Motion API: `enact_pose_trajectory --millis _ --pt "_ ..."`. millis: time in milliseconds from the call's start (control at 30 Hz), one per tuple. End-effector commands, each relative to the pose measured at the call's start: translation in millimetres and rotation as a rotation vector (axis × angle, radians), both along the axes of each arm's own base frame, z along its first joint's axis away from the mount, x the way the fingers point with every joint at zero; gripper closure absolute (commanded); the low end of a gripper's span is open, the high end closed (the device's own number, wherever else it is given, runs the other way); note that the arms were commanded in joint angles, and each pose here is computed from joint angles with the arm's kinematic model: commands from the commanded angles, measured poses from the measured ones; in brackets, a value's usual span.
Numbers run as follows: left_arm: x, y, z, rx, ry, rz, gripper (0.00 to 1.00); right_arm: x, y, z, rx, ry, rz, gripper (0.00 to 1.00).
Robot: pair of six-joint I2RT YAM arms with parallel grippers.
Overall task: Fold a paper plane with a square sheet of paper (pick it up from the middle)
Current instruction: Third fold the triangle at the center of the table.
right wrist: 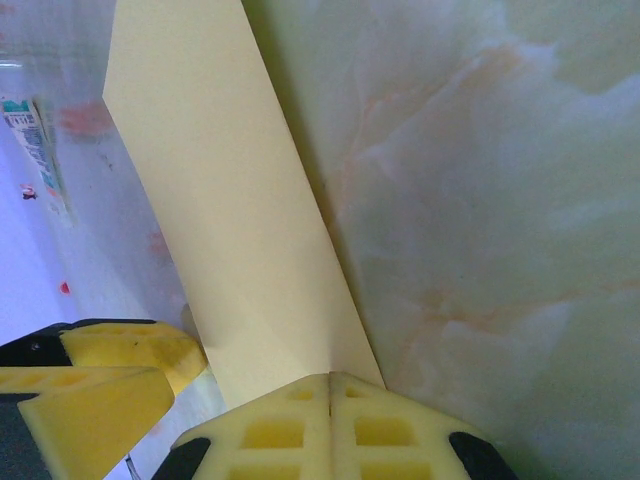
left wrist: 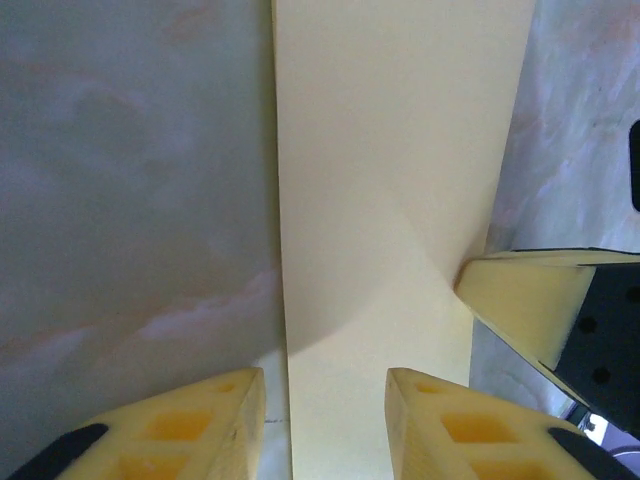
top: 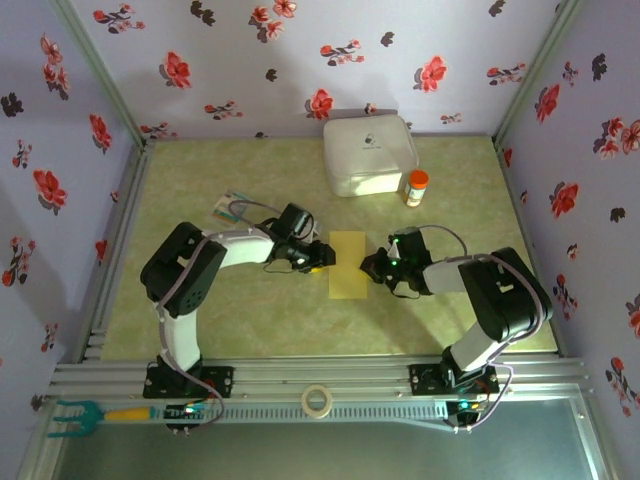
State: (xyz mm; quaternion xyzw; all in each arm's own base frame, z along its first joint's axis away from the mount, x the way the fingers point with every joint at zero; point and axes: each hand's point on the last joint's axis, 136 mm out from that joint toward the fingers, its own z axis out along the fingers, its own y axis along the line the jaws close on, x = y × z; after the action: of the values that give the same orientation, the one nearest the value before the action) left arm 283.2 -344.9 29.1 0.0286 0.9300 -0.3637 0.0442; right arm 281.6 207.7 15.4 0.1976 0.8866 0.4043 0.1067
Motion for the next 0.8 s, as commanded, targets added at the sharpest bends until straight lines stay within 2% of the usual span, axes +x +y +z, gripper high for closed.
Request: enact_pose_trajectory --millis 0,300,533,767 --pt "-1.0 -8.7 -2.4 -0.019 0.024 -0.008 0.65 -28.5 -23.1 -35.9 -0.113 0.15 -0.045 0.95" --pt "-3.8 -11.9 -7.8 -0.024 0.048 -0.017 0.66 -28.8 -23.8 -36.9 -0.118 0.151 -0.046 0.95" --pt "-4.0 -14.3 -4.1 -0.033 0.04 -0.024 0.72 -29.0 -24.1 -38.1 -0.12 0.155 -0.047 0.95" --pt "-1.6 -14.2 3.9 -0.045 0.021 -0.021 0.73 -28.5 -23.8 -37.4 -0.118 0.153 -0.047 0.95"
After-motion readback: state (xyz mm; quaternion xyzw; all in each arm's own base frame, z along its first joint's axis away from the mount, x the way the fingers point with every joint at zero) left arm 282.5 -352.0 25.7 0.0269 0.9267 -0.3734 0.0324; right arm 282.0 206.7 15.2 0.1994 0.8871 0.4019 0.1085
